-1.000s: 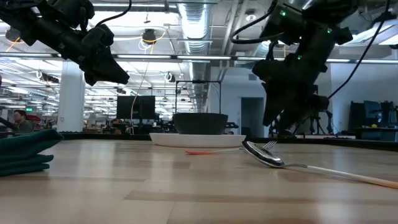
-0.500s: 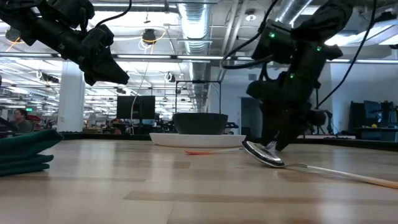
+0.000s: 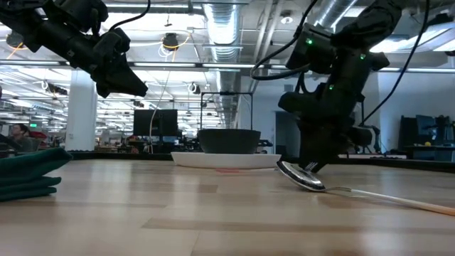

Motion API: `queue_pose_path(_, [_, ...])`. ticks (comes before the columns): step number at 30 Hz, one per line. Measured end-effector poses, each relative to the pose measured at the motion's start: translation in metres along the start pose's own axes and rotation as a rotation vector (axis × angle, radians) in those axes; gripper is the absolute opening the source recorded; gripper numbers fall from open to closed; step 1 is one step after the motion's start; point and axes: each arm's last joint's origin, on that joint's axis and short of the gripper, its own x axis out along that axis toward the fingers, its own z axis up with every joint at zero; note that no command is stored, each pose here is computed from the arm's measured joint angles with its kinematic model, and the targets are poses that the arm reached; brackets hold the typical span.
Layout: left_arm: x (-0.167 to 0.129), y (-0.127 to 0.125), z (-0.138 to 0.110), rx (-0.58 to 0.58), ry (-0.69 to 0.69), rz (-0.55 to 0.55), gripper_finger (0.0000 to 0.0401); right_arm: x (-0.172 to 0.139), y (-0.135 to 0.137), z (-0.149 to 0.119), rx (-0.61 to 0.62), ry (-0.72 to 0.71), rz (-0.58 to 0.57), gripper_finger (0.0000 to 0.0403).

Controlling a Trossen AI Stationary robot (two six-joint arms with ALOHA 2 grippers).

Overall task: Set table place
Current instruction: Place the 1st spoon with the orange handle into the black bowl

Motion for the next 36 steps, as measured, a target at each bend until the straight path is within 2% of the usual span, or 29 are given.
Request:
queue_pose_path(5, [0.000,0.000,-0.001,0.000,0.005,0.000,0.0106,0.000,0.003,-0.003,0.019,0.020,0.018,0.0123])
queue_pose_path(9, [0.000,0.000,-0.001,0.000,0.006,0.001,0.0106,0.000,0.005,-0.007,0.026,0.033,0.026,0.0110])
queue_pose_path(24, [0.000,0.000,-0.001,0.000,0.005,0.007,0.0106,-0.001,0.009,-0.013,0.006,0.047,0.026,0.0107])
queue_pose_path(33, [0.000,0.002,0.000,0.001,-0.003,0.056,0.0106,-0.001,0.005,-0.009,-0.016,0.041,0.019,0.0107])
queue_pose_path(36, [0.000,0.002,0.000,0.001,-0.004,0.056,0.0106,0.000,0.004,-0.007,-0.058,0.033,0.012,0.0107])
